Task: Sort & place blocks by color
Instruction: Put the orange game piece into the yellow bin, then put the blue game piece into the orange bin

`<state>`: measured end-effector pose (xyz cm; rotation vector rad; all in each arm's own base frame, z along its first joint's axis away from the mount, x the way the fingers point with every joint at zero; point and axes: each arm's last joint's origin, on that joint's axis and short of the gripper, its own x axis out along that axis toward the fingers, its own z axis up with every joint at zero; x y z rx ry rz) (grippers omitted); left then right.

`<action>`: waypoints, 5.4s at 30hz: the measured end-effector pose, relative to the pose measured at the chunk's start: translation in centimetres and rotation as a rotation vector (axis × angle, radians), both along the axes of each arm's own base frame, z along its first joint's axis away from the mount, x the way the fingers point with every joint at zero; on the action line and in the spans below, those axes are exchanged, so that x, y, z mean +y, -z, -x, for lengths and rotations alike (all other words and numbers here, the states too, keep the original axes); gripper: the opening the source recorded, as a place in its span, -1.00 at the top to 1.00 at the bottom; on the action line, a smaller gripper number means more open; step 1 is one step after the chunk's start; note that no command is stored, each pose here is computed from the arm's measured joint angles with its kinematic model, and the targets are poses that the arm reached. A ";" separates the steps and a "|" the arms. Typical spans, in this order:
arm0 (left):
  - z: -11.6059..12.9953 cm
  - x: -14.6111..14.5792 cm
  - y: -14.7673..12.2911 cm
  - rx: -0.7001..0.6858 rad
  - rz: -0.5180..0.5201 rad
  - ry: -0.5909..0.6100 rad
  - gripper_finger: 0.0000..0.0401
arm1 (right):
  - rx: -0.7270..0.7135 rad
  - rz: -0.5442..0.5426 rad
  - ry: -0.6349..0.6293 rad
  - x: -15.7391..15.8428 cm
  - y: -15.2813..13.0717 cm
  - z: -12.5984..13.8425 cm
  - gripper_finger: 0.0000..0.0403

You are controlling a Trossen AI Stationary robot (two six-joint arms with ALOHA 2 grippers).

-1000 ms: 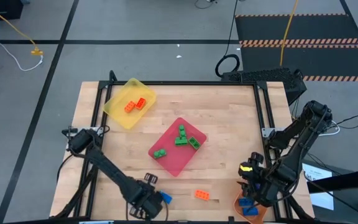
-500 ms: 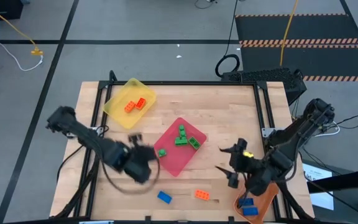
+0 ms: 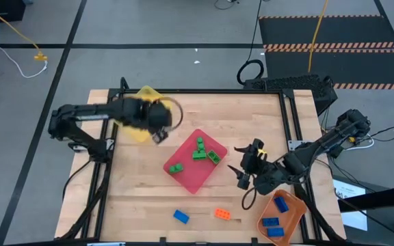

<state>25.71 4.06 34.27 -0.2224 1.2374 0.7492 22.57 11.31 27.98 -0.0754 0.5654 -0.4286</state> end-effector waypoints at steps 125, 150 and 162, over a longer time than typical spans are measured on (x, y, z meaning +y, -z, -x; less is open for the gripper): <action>-6.6 -24.5 18.0 -0.219 0.238 1.143 0.29 | 0.019 -0.155 0.090 -3.3 1.4 1.7 -0.48; -8.8 -13.4 8.8 -0.590 0.512 0.607 0.27 | -0.034 0.548 -0.639 2.7 4.2 -6.3 -0.48; -9.1 -12.6 8.8 -0.601 0.513 0.580 0.27 | -0.049 0.516 -0.679 3.7 4.8 -6.3 -0.48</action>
